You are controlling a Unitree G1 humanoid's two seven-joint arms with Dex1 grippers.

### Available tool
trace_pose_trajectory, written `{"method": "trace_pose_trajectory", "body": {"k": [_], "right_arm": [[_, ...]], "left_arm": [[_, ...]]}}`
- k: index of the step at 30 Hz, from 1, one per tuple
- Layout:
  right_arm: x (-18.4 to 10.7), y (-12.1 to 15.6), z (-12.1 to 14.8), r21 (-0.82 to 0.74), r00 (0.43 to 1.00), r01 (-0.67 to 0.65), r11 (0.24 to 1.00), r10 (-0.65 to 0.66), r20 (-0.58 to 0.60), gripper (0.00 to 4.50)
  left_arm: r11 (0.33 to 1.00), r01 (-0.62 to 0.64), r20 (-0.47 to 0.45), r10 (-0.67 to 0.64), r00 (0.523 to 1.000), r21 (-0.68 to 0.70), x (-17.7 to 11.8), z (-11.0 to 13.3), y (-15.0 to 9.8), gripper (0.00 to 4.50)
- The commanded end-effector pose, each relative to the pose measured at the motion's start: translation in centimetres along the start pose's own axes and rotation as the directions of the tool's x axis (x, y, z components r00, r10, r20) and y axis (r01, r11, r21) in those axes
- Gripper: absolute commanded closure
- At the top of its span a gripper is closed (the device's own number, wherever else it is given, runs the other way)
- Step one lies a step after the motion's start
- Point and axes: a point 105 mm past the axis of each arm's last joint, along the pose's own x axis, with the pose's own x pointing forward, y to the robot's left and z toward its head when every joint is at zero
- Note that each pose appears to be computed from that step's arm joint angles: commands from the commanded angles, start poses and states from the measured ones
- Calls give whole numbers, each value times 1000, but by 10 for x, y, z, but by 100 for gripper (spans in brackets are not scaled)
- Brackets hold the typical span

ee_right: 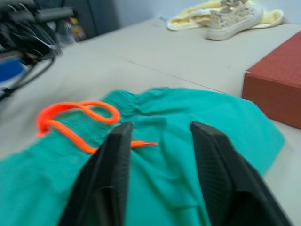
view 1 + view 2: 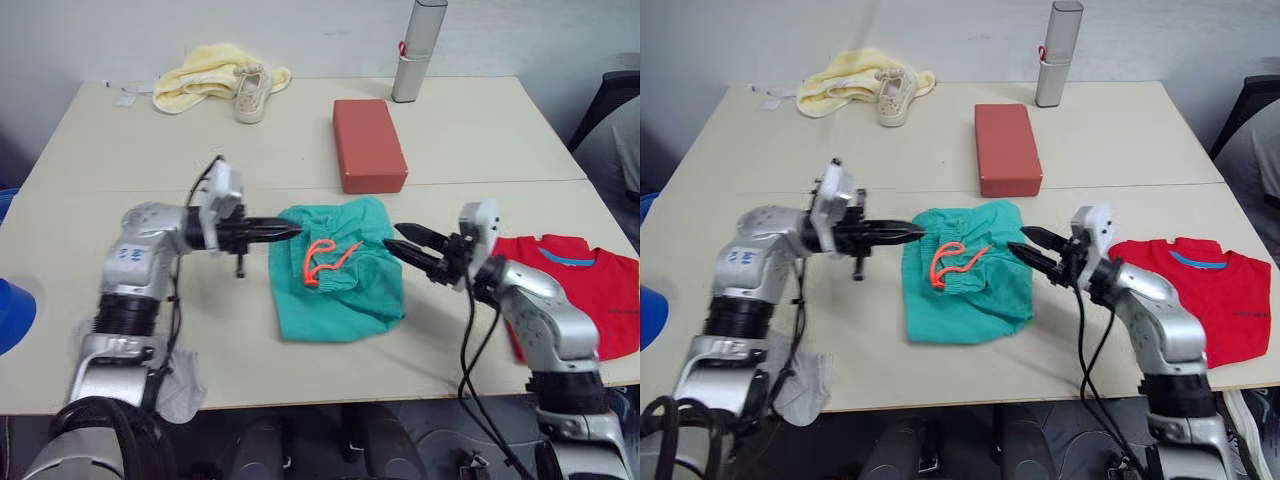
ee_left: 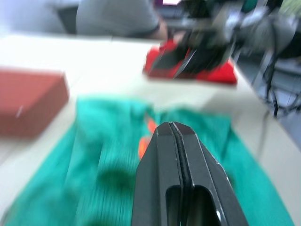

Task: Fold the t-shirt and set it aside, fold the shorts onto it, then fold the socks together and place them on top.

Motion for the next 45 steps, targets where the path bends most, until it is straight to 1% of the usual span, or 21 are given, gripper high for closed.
{"method": "trace_pose_trajectory", "body": {"k": [1, 2, 3, 4, 6, 9, 10, 12, 13, 15, 19, 20, 23, 26, 29, 32, 36, 37, 39, 41, 45], "right_arm": [[13, 8, -20, -133, 996, -52, 990, 41, -83, 388], [15, 10, -25, -137, 994, -59, 989, 47, -94, 418], [16, 10, -30, -133, 993, -59, 989, 45, -105, 447], [17, 12, -34, -139, 992, -64, 988, 48, -114, 447], [16, 20, -43, -137, 987, -98, 986, 79, -138, 447], [12, 29, -48, -153, 984, -134, 979, 112, -139, 447], [8, 35, -51, -167, 980, -162, 973, 139, -144, 447], [1, 44, -57, -210, 971, -213, 954, 182, -157, 447], [-4, 49, -61, -245, 961, -254, 936, 215, -175, 447], [-12, 54, -66, -289, 949, -299, 909, 251, -192, 447], [-19, 55, -61, -331, 955, -294, 897, 261, -143, 447], [-20, 54, -58, -333, 957, -288, 898, 259, -130, 447], [-18, 52, -37, -306, 964, -261, 916, 263, -33, 447], [-8, 50, -16, -251, 964, -238, 938, 260, 60, 447], [6, 49, -13, -236, 961, -250, 939, 270, 55, 447], [20, 45, -32, -245, 966, -255, 935, 254, -38, 447], [28, 42, -57, -228, 965, -252, 940, 227, -134, 447], [28, 43, -60, -223, 964, -253, 941, 225, -142, 447], [27, 52, -63, -229, 953, -293, 928, 263, -150, 447], [23, 62, -62, -225, 942, -330, 917, 303, -145, 447], [10, 74, -61, -202, 924, -378, 903, 354, -146, 447]], "left_arm": [[999, -27, 13, 26, 1000, 22, 28, 0, 3, 450], [999, -45, 10, 44, 999, 10, 35, -4, 4, 450], [998, -64, -14, 64, 998, -8, 41, -13, 5, 450], [996, -87, -47, 87, 995, -11, 45, -22, 6, 450], [983, -184, -130, 181, 975, -9, 44, -44, 13, 450], [957, -290, -161, 281, 946, -32, 36, -58, 20, 450], [945, -323, -208, 308, 928, -44, 29, -74, 18, 450], [930, -361, -273, 332, 903, -62, 18, -97, 12, 450], [918, -392, -296, 356, 886, -68, 13, -105, 10, 450], [901, -427, -306, 385, 871, -81, 6, -111, 8, 450], [890, -446, -295, 403, 866, -96, -2, -110, 6, 450], [901, -425, -278, 387, 879, -88, -2, -106, 5, 450], [950, -310, -138, 302, 943, -43, 4, -73, 3, 450], [979, -205, -43, 205, 978, 6, 5, -43, 3, 450], [991, -122, -21, 123, 992, 54, 10, -26, 7, 450], [992, -104, -67, 109, 992, 76, 24, -29, 16, 450], [986, -151, -119, 159, 980, 75, 51, -44, 31, 450], [984, -162, -123, 169, 978, 70, 54, -46, 33, 450], [976, -207, -172, 217, 961, 72, 62, -61, 39, 450], [961, -272, -185, 275, 943, 45, 66, -71, 44, 450], [936, -345, -233, 350, 907, 64, 64, -84, 52, 450]]}}
